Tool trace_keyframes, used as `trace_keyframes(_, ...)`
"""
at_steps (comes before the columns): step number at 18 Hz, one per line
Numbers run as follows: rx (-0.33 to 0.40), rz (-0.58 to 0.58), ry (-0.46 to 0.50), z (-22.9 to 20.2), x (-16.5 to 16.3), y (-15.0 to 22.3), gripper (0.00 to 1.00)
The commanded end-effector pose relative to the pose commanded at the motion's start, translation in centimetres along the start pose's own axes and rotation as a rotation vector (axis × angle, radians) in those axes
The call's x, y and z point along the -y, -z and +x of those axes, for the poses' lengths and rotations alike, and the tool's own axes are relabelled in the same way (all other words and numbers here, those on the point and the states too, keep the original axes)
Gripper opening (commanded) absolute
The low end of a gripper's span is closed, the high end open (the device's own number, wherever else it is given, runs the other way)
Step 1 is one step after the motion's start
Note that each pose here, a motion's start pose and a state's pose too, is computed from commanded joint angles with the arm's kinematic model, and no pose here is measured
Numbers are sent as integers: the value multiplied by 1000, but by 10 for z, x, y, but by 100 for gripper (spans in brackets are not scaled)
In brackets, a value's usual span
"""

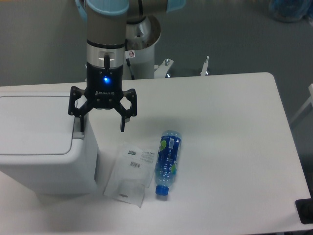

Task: Open the trash can
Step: 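Press the lid edge with the gripper to flip it open, then raise the gripper away from the opened trash can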

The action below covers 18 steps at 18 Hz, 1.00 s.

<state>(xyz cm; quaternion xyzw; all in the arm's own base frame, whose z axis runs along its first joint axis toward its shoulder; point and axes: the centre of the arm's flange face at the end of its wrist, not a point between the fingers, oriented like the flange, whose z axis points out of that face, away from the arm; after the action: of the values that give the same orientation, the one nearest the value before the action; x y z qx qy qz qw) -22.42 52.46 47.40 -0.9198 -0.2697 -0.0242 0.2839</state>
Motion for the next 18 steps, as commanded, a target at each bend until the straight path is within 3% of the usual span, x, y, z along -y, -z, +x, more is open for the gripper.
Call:
trace_keyframes(13,5,3,-3,-4,2,1,100)
trace_keyframes(18,8,88,-14,5,16,46,100)
